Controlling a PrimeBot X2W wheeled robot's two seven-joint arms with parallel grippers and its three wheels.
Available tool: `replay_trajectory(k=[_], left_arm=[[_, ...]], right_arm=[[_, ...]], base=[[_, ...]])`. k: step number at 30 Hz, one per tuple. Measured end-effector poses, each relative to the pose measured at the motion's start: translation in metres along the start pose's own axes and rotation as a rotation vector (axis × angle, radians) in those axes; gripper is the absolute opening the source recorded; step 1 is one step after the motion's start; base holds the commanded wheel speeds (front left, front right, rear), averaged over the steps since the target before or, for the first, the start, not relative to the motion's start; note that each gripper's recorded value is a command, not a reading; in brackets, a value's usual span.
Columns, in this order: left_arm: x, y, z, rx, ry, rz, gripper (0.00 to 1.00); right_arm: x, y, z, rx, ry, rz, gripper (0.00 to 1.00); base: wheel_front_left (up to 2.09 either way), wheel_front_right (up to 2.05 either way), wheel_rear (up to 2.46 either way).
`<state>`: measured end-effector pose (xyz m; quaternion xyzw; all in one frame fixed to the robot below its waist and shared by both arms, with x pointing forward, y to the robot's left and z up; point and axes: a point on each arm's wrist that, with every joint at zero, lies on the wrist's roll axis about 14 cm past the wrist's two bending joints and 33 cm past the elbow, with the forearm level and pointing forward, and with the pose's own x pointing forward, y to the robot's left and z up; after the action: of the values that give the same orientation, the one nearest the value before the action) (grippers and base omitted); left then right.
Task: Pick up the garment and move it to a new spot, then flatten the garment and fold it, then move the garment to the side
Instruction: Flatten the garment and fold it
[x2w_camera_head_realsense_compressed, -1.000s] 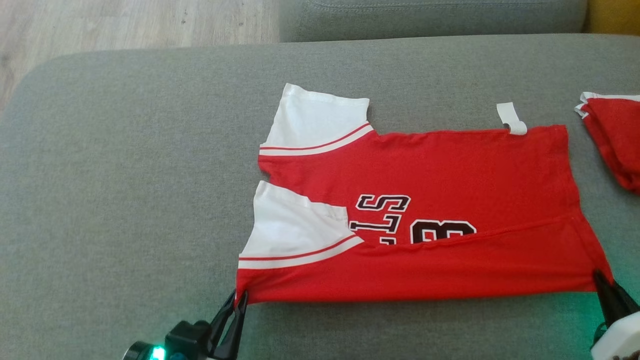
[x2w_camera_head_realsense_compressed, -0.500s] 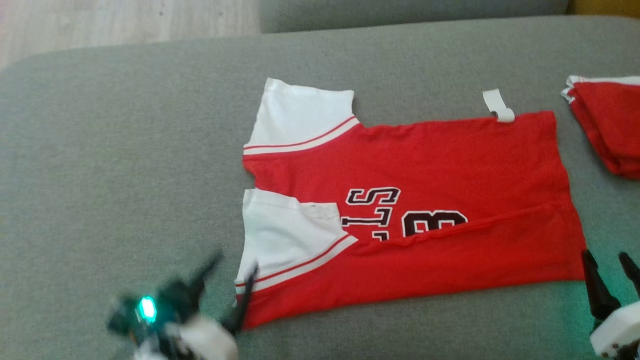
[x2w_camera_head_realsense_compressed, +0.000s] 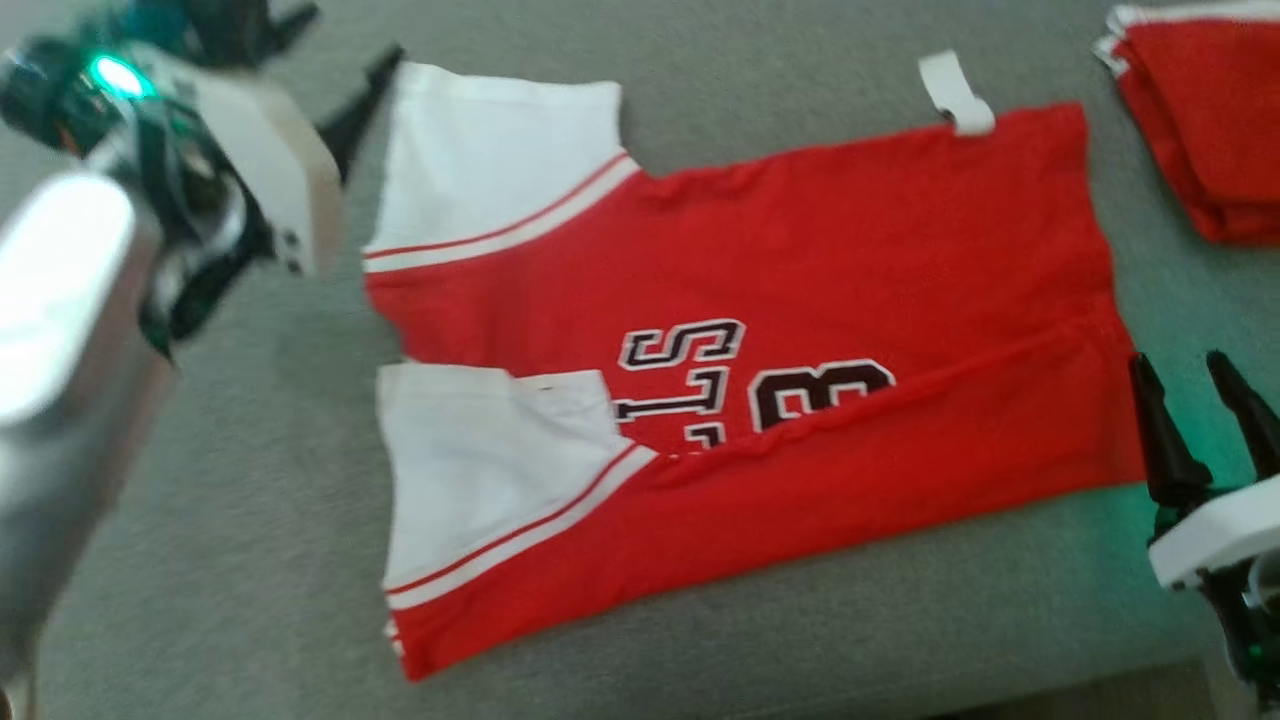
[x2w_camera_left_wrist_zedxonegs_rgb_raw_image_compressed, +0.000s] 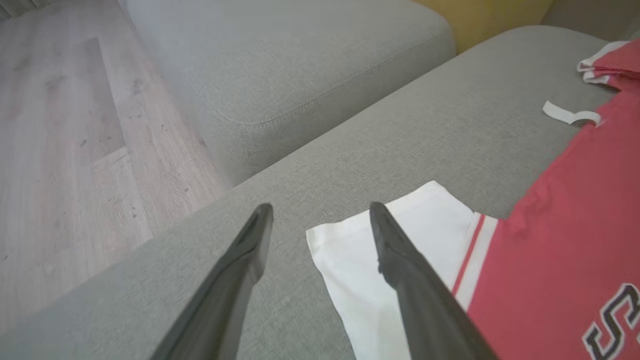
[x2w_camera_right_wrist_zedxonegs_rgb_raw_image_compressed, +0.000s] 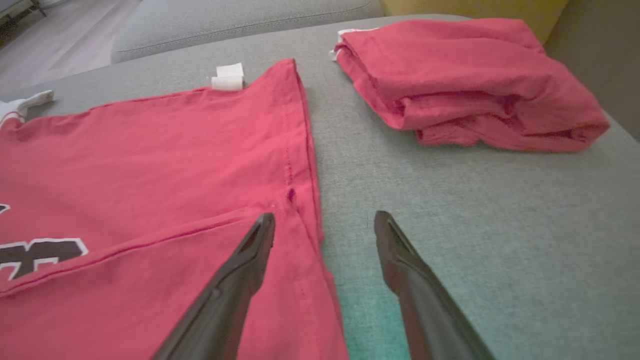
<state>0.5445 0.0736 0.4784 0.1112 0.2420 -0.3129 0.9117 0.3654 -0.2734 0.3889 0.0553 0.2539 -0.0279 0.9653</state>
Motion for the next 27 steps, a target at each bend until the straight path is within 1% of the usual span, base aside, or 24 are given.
replay_trajectory(k=[2,4,7,10,14,18,25,26,27], left_arm=[[0.019,0.003,-0.002,0.002,0.043,-0.012,1.00],[0.036,-0.001,-0.010,0.006,0.086,-0.041,1.00],[0.056,-0.002,-0.032,0.027,0.166,-0.062,1.00],[0.070,0.006,-0.051,0.019,0.218,-0.053,1.00],[0.082,0.016,-0.071,0.042,0.273,-0.038,1.00],[0.091,0.016,-0.081,0.038,0.294,-0.043,1.00],[0.097,0.016,-0.081,0.085,0.305,-0.050,1.00],[0.098,0.016,-0.081,0.076,0.312,-0.053,0.95],[0.097,0.015,-0.082,0.064,0.321,-0.058,0.66]], right_arm=[[-0.001,-0.007,-0.001,0.001,0.001,-0.021,1.00],[-0.003,-0.013,-0.004,0.002,0.009,-0.042,1.00],[-0.008,-0.022,-0.010,0.005,0.019,-0.072,1.00],[-0.013,-0.029,-0.016,0.009,0.031,-0.101,1.00],[-0.017,-0.035,-0.023,0.017,0.046,-0.126,1.00],[-0.018,-0.039,-0.025,0.017,0.051,-0.138,1.00],[-0.018,-0.042,-0.024,0.015,0.044,-0.148,1.00],[-0.018,-0.042,-0.024,0.015,0.044,-0.149,1.00],[-0.018,-0.042,-0.024,0.015,0.044,-0.150,1.00]], base=[[0.00,0.00,0.00],[0.00,0.00,0.00],[0.00,0.00,0.00],[0.00,0.00,0.00],[0.00,0.00,0.00],[0.00,0.00,0.00],[0.00,0.00,0.00],[0.00,0.00,0.00],[0.00,0.00,0.00]])
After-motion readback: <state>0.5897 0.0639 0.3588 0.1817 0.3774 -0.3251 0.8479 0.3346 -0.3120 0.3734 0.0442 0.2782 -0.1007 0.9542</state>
